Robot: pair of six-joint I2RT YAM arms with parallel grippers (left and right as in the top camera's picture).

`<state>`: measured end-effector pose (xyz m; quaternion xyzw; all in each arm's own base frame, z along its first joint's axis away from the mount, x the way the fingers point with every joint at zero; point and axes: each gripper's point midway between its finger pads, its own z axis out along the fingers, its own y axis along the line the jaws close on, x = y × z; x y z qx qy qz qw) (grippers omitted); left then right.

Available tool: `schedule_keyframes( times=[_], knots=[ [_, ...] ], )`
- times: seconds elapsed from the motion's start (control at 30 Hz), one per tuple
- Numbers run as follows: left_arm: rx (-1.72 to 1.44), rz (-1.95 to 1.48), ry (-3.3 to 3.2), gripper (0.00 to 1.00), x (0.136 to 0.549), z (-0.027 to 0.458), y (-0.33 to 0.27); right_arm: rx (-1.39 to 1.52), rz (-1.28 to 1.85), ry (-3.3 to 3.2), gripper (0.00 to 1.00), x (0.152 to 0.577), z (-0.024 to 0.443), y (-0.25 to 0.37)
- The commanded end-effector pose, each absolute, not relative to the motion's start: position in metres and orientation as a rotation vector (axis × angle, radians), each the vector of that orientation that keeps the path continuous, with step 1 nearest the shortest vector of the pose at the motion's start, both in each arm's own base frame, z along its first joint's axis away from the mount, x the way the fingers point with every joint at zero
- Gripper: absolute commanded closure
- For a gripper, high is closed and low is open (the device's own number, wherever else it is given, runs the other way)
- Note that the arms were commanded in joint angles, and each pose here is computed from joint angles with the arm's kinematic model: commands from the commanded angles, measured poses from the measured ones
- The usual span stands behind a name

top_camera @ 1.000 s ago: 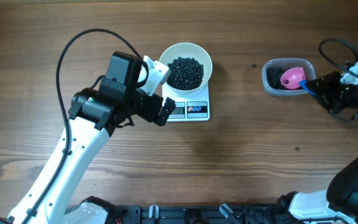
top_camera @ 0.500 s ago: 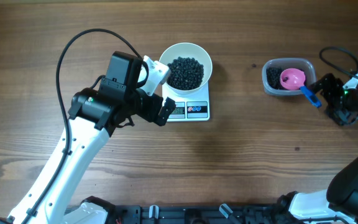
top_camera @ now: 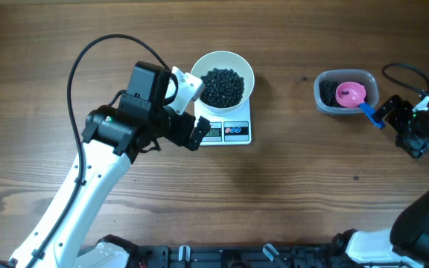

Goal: Scoop item into bowl and weigh 150g on scale

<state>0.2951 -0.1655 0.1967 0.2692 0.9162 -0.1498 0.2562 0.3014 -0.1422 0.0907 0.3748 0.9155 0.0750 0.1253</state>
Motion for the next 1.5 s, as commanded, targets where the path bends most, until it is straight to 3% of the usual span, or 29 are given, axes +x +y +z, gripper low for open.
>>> schedule_keyframes(
  times=[0.0,0.27,0.5,0.9,1.17,1.47],
  knots=[
    [0.759,-0.424,2.454,0.00,0.296,0.205,-0.170,0.983,0.151,2.595,0.00,0.297,0.131,-0.143],
    [0.759,-0.423,2.454,0.00,0.296,0.205,-0.170,0.852,0.102,2.434,0.00,0.281,0.197,-0.131],
    [0.759,-0.423,2.454,0.00,0.296,0.205,-0.170,0.604,0.235,2.365,0.00,0.275,0.235,-0.095],
    [0.759,-0.424,2.454,0.00,0.296,0.205,-0.170,0.648,0.254,2.407,0.00,0.268,0.226,-0.092],
    [0.759,-0.424,2.454,0.00,0.296,0.205,-0.170,1.053,0.401,2.297,0.00,0.270,0.224,-0.092],
    [0.759,-0.423,2.454,0.00,0.296,0.205,-0.170,1.111,0.369,2.310,0.00,0.263,0.218,-0.095]
  ],
)
